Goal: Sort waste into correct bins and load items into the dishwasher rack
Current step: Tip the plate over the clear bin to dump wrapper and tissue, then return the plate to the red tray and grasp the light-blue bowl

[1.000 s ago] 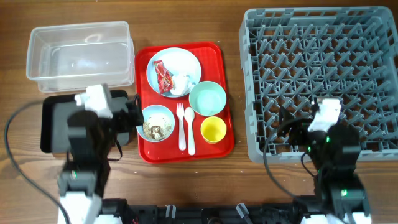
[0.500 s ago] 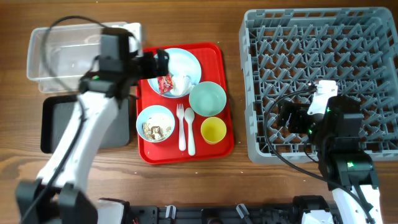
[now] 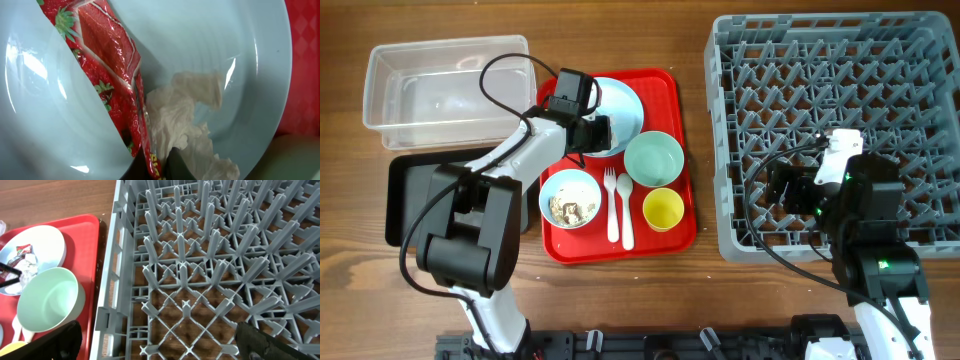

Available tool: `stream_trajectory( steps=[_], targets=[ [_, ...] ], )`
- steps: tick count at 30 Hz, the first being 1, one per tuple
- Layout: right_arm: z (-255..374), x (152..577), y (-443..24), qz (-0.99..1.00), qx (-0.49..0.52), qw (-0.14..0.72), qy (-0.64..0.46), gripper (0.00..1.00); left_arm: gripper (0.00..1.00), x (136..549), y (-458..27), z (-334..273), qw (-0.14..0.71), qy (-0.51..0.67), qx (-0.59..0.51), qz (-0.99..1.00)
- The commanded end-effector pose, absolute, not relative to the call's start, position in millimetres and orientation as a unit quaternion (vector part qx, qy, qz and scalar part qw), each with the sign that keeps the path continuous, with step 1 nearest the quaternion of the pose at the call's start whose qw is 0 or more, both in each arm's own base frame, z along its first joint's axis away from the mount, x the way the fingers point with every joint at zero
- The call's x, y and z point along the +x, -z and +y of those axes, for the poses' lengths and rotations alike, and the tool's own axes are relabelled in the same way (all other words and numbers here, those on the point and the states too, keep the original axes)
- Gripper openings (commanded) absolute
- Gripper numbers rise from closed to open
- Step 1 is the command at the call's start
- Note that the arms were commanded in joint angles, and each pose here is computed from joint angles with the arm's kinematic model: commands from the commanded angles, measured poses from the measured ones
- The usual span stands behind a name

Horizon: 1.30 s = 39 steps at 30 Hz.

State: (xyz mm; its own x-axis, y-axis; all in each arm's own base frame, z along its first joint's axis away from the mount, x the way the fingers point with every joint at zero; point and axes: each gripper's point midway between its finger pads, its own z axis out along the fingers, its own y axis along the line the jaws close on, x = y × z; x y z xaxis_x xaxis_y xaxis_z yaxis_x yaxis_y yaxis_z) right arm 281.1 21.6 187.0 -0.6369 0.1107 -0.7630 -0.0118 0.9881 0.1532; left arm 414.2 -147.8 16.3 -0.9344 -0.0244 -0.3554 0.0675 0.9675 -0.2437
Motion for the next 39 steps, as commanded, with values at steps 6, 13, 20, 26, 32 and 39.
stream_trajectory(
  steps=[6, 13, 20, 26, 32, 39],
  targets=[
    [23.1, 284.3, -199.3, 0.895, 0.017, 0.438, -0.075, 1.00, 0.04, 450.0, -146.0, -87.0, 0.335, 0.135, -0.096, 0.928],
    [23.1, 284.2, -199.1, 0.896, 0.017, 0.438, -0.075, 1.00, 0.31, 470.9, -164.8, 61.8, 0.403, 0.047, -0.241, 0.881],
    [23.1, 283.1, -197.7, 0.897, 0.017, 0.435, -0.075, 1.00, 0.80, 460.9, -179.7, 57.4, 0.406, 0.046, -0.231, 0.883],
    [23.1, 282.6, -197.1, 0.898, 0.017, 0.433, -0.075, 1.00, 0.67, 359.0, -125.8, -62.9, 0.182, 0.085, -0.116, 0.973],
    [23.1, 282.6, -197.1, 0.898, 0.017, 0.433, -0.075, 1.00, 0.65, 281.2, -52.0, -135.3, 0.046, 0.058, -0.031, 0.997],
    [23.1, 282.6, -197.1, 0.898, 0.017, 0.433, -0.075, 1.00, 0.36, 274.8, -17.2, -150.3, 0.021, 0.042, -0.012, 0.999]
  ],
)
